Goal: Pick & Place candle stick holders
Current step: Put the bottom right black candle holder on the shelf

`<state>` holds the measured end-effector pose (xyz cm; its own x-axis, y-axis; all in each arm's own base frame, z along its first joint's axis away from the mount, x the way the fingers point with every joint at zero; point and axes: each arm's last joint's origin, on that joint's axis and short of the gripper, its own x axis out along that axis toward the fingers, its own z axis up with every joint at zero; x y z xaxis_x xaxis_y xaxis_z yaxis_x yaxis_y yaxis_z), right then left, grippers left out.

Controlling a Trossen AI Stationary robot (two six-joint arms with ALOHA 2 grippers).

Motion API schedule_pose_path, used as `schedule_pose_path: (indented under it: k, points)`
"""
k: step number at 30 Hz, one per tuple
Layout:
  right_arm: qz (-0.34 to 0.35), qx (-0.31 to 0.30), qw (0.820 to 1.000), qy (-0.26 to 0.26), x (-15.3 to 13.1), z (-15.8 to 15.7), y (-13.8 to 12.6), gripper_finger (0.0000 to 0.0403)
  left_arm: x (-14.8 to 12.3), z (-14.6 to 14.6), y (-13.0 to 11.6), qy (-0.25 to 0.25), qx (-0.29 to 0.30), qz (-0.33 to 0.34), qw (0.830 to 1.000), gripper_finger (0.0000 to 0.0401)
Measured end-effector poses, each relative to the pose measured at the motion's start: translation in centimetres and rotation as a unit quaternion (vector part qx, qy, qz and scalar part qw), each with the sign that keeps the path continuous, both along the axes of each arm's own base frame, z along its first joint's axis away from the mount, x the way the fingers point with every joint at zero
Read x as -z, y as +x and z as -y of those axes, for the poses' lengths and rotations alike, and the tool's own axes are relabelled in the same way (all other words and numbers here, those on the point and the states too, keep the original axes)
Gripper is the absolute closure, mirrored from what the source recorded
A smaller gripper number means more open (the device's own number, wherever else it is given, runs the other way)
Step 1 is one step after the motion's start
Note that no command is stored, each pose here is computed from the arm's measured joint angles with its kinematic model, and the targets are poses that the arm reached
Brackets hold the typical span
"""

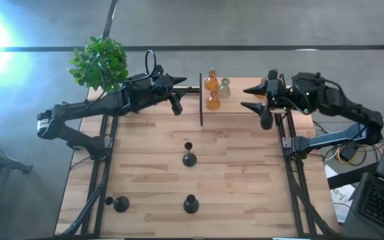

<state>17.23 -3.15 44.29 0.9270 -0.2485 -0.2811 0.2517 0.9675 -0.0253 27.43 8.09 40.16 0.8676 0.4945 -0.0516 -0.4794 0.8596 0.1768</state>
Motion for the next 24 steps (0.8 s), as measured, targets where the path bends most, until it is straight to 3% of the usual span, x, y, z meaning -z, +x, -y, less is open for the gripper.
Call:
schedule_pose_path:
  k: [4,11,19,24]
  points:
    - [-0.031,-0.017,0.999,0.034,-1.8,-1.1,-1.2,0.0186,0.2,0.0,-0.1,-0.004,0.000,-0.010,1.000,0.0218]
    - [-0.012,-0.085,0.990,0.115,-3.7,-3.1,-2.3,0.0216,1.1,0.2,-0.6,-0.040,0.001,-0.059,0.997,0.0218]
    - [-0.037,-0.122,0.969,0.211,-3.3,-5.5,-2.1,0.0254,2.2,0.6,-2.1,-0.095,-0.006,-0.126,0.987,0.0218]
    - [-0.080,-0.109,0.960,0.243,-2.3,-6.5,-1.4,0.0280,3.3,1.2,-3.2,-0.142,0.022,-0.194,0.970,0.0218]
